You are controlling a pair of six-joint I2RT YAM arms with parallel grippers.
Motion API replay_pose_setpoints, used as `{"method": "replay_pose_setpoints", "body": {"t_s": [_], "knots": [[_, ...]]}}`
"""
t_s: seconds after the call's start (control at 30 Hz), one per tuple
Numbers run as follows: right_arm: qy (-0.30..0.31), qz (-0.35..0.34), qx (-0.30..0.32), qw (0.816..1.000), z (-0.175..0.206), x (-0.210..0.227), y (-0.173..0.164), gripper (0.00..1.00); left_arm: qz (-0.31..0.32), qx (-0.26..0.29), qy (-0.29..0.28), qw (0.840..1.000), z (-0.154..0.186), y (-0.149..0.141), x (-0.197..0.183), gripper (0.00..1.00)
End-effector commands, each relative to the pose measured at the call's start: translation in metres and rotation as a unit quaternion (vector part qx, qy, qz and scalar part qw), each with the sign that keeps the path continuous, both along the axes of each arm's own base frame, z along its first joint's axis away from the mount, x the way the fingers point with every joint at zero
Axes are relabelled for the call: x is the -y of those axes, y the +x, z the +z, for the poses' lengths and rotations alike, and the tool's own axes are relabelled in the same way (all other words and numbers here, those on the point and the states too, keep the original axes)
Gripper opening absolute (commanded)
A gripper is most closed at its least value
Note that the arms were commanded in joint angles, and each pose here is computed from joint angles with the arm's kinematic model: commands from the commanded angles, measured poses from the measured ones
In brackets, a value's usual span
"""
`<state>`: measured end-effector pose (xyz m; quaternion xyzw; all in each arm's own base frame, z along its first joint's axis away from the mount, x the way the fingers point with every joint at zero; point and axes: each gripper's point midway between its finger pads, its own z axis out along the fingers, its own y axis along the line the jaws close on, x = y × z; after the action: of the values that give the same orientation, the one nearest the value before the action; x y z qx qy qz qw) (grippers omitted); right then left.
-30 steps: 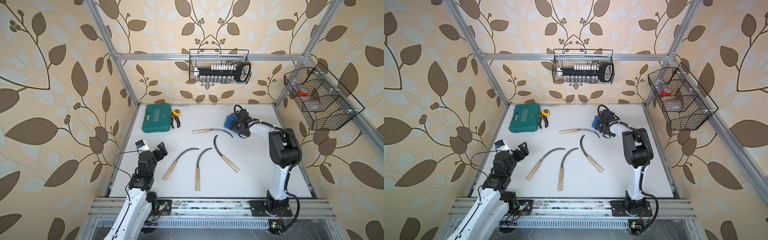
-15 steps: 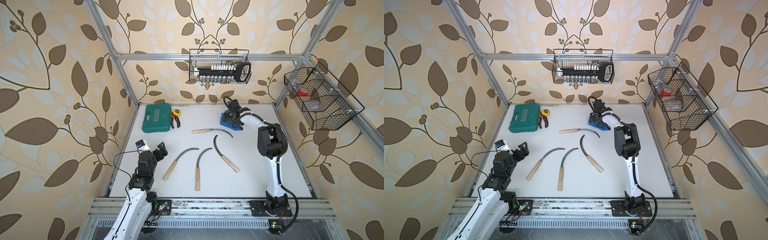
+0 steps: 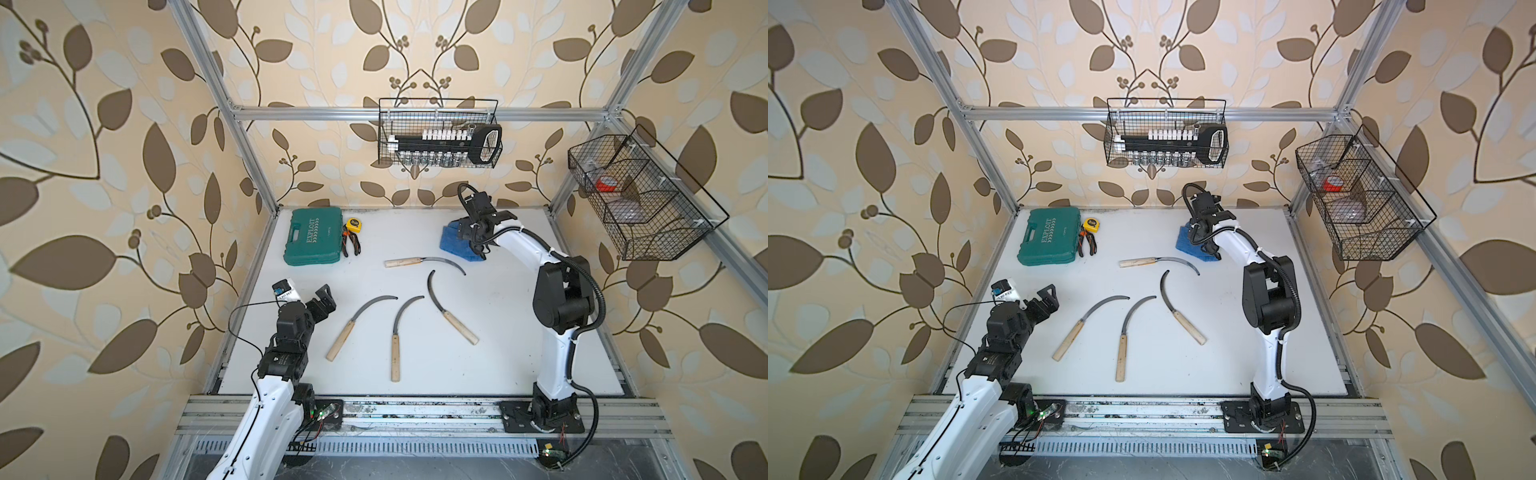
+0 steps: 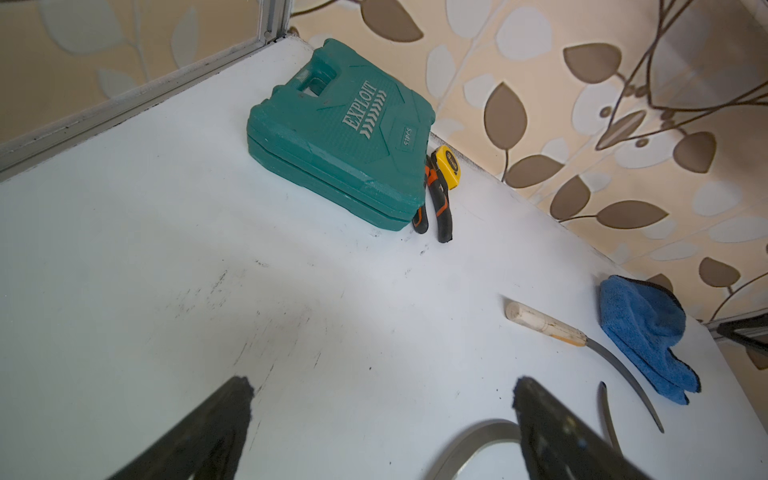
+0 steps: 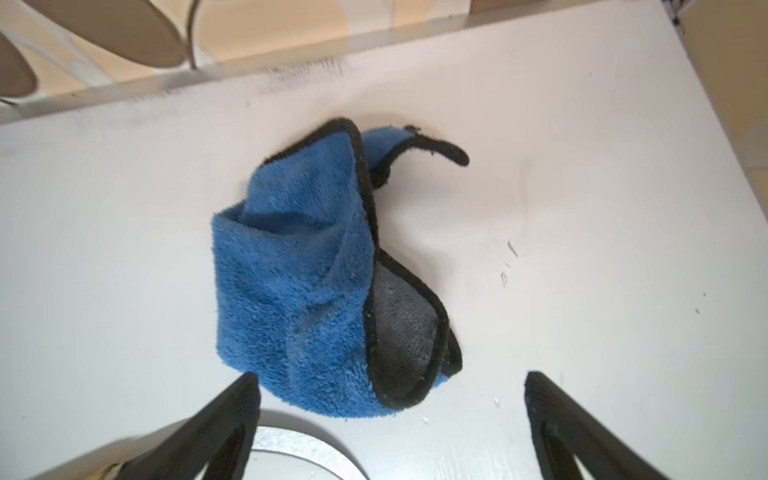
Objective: Wipe small sickles with rags
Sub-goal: Move the rag to the center of the board, then pick up the rag from the center of the board.
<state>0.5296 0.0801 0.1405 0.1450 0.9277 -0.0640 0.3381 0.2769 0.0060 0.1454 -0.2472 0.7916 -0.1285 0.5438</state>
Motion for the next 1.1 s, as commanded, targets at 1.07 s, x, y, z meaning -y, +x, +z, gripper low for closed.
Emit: {"method": "replay_pose_setpoints", "body": {"t_s": [1.07], "knots": [[0.102,0.002,-0.184,0.978,-0.168,0.008,-0.025,0.7,-0.009,0.026,-0.001,1.0,0.017,0.007,0.003,0.99]]}}
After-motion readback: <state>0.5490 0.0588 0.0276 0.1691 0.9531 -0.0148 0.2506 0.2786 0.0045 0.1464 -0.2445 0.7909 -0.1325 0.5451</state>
